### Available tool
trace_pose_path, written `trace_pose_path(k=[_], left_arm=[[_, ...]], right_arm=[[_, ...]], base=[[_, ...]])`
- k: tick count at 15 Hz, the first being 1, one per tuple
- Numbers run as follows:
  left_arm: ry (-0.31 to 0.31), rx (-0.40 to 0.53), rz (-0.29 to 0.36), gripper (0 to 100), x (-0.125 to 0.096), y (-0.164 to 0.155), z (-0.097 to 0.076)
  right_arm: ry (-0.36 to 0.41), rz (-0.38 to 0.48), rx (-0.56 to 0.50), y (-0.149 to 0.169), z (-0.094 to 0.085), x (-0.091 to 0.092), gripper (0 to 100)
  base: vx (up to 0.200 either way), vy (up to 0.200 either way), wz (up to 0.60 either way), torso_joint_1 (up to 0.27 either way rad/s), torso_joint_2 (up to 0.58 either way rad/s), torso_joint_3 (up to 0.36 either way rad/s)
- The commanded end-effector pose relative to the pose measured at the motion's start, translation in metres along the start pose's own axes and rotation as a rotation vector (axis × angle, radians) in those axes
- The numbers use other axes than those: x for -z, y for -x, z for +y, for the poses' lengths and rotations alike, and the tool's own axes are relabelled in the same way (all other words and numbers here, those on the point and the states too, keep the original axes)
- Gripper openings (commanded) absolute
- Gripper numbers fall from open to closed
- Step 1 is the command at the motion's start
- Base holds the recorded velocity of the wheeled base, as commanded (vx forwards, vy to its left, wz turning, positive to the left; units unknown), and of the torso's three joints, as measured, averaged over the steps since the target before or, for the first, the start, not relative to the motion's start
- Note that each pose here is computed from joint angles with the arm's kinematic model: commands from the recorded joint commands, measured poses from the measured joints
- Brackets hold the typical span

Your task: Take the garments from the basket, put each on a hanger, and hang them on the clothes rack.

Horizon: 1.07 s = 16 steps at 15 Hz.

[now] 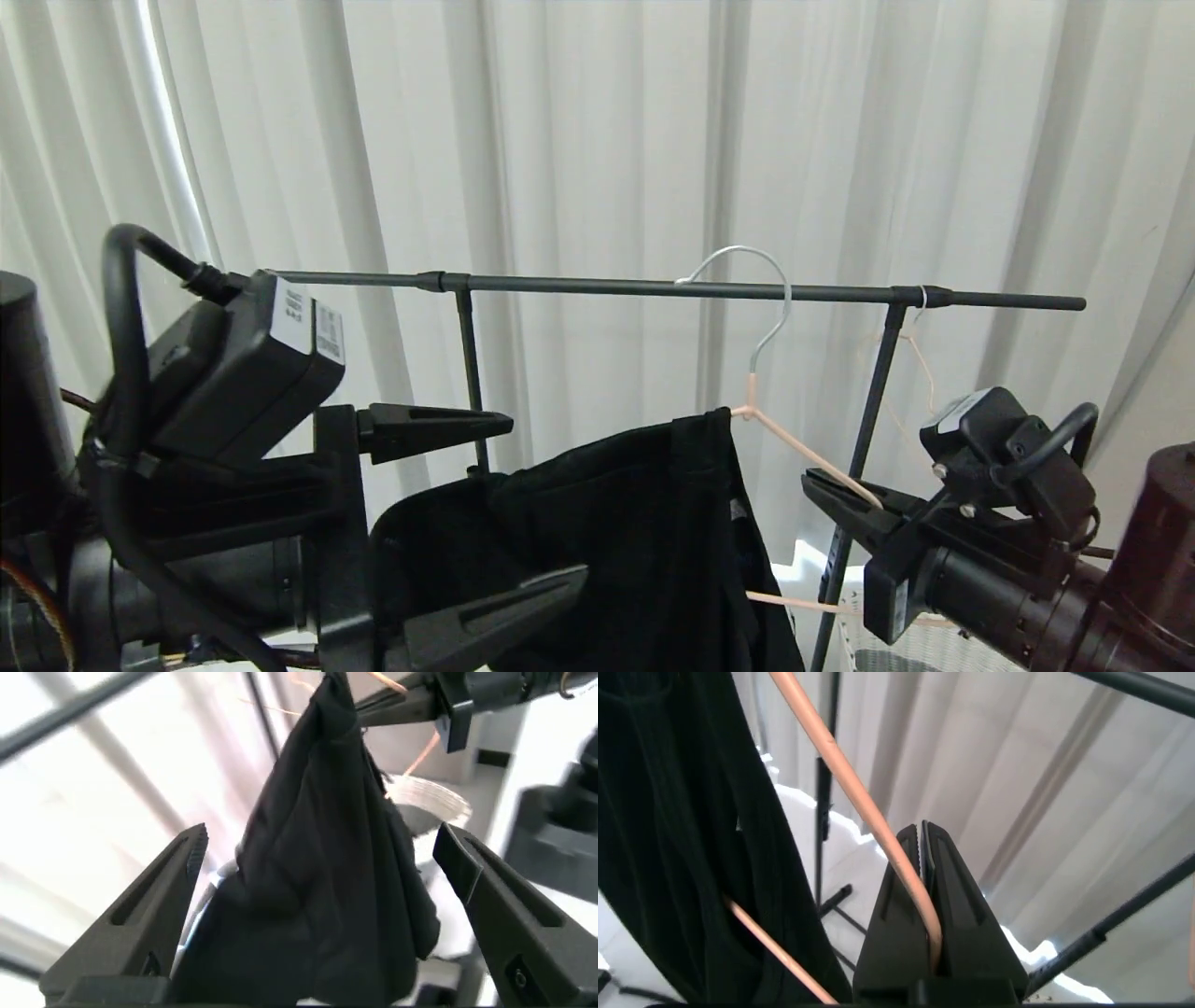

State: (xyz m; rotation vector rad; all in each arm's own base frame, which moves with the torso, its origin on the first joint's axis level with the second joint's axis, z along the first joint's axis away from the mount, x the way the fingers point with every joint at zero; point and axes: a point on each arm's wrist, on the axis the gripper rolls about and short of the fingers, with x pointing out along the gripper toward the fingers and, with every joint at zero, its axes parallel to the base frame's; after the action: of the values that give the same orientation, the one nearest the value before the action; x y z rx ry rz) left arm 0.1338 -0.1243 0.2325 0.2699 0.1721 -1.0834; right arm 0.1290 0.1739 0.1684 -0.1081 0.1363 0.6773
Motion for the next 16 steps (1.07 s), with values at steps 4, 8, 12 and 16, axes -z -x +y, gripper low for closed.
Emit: trace_pose_path(k=[4,8,12,16], left_arm=[[0.025,0.066,0.09,100,0.012,-0.041,0.002],[0.044,0.083,0.141,100,0.027,-0.043,-0.001],[0.046,0.084,0.151,0,0.029,-0.045,0.0],[0.047,0.082,0.152,0,0.029,-0.046,0.0]], right_arm=[[0.042,-0.009,-0.074,0.011,0.013,0.005,0],[0.055,-0.021,-0.09,0.015,0.015,0.003,0],[0.058,-0.031,-0.105,0.018,0.018,0.002,0],[0.061,-0.031,-0.106,0.019,0.018,0.002,0]], base=[[0.0,0.0,0.0,0.0,0.0,0.0],[0.0,0.0,0.0,0.0,0.0,0.0],[0.0,0.0,0.0,0.0,0.0,0.0],[0.0,0.0,0.0,0.0,0.0,0.0]])
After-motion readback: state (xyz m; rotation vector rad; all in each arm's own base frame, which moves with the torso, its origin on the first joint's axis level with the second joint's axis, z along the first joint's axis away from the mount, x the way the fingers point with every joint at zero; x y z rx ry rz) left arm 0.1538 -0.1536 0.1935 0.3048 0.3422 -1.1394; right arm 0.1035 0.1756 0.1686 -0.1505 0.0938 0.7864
